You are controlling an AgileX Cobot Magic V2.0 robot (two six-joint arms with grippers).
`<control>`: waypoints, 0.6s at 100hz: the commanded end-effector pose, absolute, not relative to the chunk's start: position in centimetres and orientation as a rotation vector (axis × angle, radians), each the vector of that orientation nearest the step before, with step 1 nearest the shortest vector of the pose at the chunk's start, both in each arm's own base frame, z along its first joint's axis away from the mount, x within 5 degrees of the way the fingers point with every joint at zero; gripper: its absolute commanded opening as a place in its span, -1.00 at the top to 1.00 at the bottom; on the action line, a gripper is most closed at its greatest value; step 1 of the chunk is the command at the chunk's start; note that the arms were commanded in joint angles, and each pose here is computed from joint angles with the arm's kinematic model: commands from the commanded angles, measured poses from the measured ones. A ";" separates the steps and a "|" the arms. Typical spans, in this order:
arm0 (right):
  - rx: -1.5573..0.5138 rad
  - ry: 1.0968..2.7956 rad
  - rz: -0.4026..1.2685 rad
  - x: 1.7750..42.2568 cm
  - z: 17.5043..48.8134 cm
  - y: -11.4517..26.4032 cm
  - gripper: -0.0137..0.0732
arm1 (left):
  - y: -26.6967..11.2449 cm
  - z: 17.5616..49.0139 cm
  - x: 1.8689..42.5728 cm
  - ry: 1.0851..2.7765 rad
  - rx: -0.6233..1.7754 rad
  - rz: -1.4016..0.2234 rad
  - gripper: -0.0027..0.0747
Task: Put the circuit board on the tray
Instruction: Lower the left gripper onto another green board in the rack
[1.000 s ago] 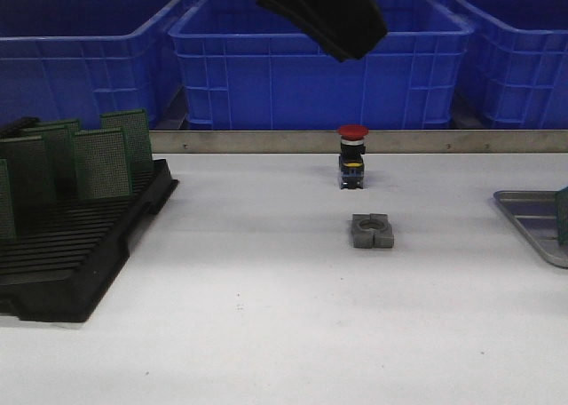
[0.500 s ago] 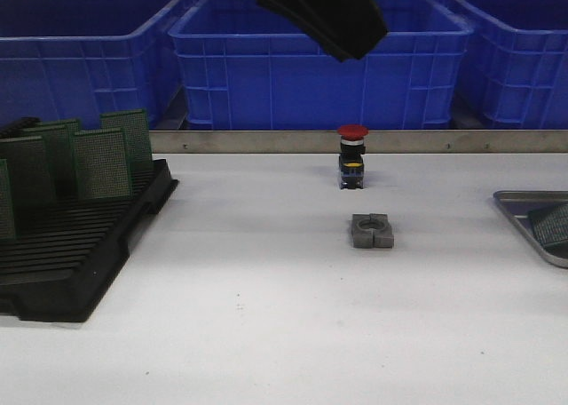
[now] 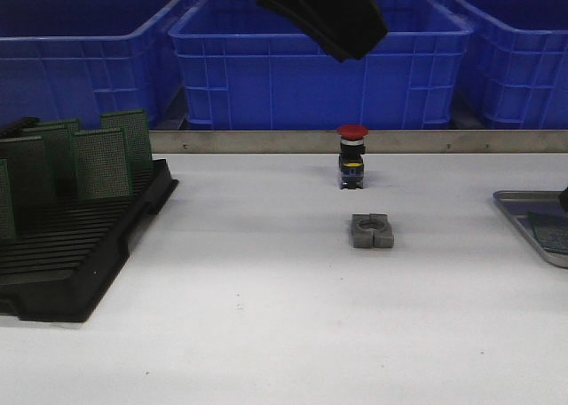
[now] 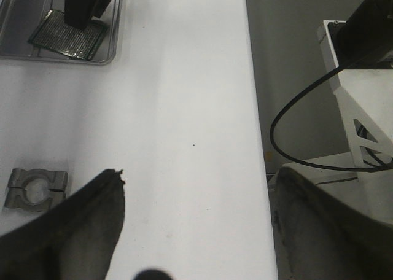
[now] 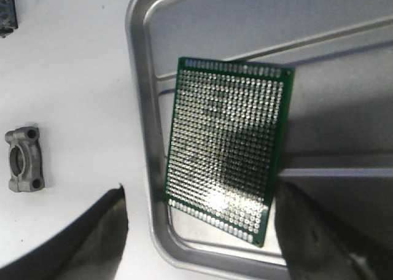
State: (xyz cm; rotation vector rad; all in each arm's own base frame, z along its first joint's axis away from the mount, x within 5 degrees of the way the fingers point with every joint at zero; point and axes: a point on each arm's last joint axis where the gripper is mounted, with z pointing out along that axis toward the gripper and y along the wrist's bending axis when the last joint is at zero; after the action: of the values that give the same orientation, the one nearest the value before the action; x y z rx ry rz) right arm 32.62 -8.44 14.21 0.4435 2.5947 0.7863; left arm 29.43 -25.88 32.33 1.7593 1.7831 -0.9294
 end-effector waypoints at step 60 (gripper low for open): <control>0.421 2.514 0.811 33.0 16.7 -8.6 -0.54 | -18.6 38.2 32.3 1.789 1.734 -0.462 -0.32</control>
State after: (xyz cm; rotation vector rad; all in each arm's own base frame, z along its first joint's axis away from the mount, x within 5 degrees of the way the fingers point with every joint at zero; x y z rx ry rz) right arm 32.63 -8.43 14.21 0.4441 2.5942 0.7866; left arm 32.94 -20.71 34.92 1.7382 1.8205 -0.5848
